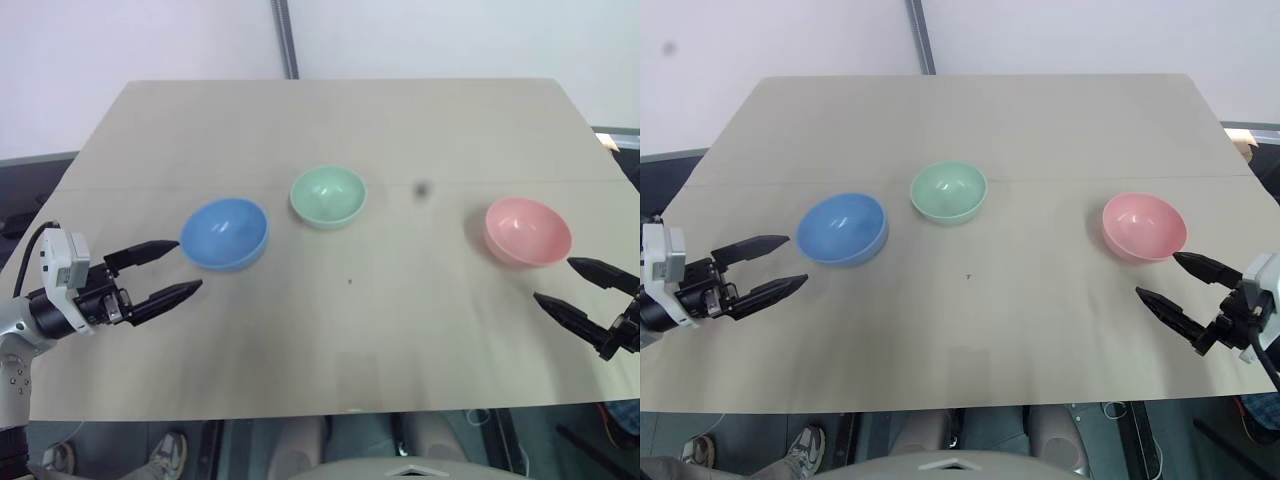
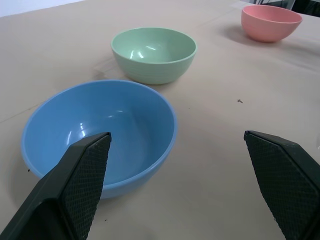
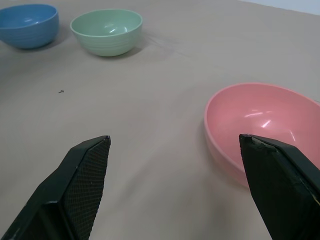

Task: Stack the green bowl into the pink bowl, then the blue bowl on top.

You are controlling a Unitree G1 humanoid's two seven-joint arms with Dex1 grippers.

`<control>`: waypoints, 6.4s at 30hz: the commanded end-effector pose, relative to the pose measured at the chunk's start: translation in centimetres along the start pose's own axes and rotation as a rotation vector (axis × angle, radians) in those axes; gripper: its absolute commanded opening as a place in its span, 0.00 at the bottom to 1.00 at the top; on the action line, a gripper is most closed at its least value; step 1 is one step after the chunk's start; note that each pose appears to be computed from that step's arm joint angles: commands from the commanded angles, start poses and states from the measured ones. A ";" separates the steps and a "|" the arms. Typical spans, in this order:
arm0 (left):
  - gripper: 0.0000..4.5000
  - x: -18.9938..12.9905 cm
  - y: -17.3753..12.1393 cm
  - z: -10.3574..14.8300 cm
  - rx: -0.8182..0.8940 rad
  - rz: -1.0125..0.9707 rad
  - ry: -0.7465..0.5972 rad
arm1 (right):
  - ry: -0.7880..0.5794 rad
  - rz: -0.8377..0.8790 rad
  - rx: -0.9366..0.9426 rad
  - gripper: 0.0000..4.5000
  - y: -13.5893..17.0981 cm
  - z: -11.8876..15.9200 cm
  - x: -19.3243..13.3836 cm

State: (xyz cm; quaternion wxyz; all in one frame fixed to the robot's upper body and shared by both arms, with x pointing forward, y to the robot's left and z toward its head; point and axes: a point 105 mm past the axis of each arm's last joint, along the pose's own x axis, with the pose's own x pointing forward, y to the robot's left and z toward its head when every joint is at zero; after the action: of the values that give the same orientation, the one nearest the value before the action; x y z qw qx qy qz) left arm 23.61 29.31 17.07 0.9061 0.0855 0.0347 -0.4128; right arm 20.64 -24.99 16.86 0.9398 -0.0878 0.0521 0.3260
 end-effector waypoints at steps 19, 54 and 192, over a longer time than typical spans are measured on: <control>1.00 1.2 -1.9 1.8 0.014 -0.106 -0.026 | -0.002 -0.039 -0.121 0.99 -0.3 0.6 2.2; 1.00 6.8 -7.8 4.6 0.083 -0.438 -0.133 | 0.489 -0.124 -0.267 0.01 -4.1 -1.5 9.8; 1.00 21.3 3.1 7.7 0.957 -0.548 0.480 | -0.019 0.032 -0.328 0.84 6.8 4.8 6.9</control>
State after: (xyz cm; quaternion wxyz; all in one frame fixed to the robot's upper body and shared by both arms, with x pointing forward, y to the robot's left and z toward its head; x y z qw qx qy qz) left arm 39.91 14.02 21.13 0.6045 0.5490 0.0795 -0.5717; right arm 22.54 -15.46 18.50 0.9132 -0.2272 0.0241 0.3374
